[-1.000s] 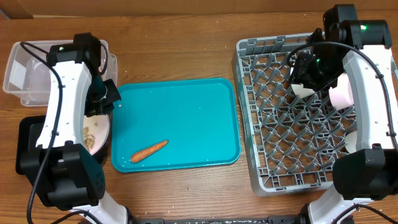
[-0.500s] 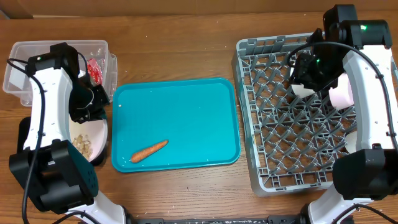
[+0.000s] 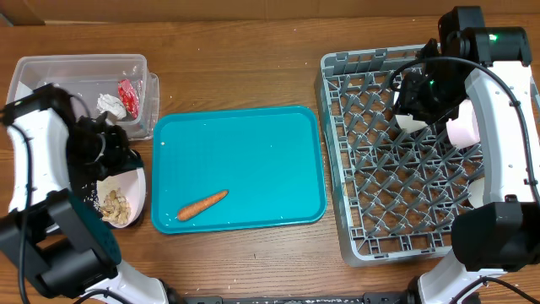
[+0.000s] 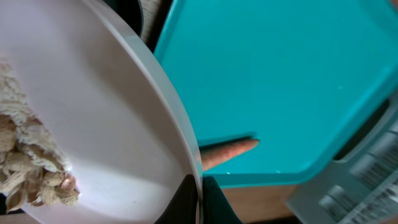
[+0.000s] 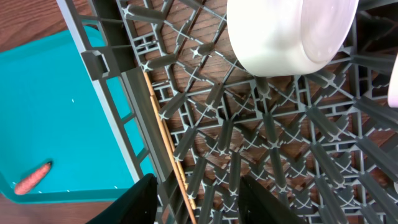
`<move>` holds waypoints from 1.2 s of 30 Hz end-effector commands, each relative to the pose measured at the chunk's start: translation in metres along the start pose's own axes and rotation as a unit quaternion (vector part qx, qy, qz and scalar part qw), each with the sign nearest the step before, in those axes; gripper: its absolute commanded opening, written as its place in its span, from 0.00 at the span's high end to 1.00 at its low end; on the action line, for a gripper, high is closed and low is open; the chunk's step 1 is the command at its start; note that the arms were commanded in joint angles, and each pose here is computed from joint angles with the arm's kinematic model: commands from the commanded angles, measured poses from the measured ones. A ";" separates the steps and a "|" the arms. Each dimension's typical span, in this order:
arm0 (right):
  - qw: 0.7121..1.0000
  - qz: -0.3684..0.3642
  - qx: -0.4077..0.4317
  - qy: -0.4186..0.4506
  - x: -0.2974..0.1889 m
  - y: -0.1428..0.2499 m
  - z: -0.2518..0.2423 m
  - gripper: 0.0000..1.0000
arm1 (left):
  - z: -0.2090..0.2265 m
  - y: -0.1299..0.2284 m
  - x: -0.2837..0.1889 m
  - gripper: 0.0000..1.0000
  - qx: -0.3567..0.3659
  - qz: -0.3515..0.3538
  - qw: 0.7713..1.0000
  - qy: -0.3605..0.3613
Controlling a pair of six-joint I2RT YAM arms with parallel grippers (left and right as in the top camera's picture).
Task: Sort waste into correct bins and load items into the dishwasher
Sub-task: 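Tilt the plate with left gripper to dump rice and shells onto black tray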
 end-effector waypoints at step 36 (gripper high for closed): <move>1.000 -0.018 -0.009 0.012 -0.013 0.001 0.001 0.55 | 0.021 0.022 -0.052 0.96 0.030 -0.014 0.984 0.177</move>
Point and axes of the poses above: each gripper's point midway between its finger pads, its own x axis out along the fingers, its own z axis along the line the jaws close on, y = z × x, the point moved 6 cm from there along -x, back along the fingers, and after that the axes turned 12 degrees about -x, right-handed, at the moved point
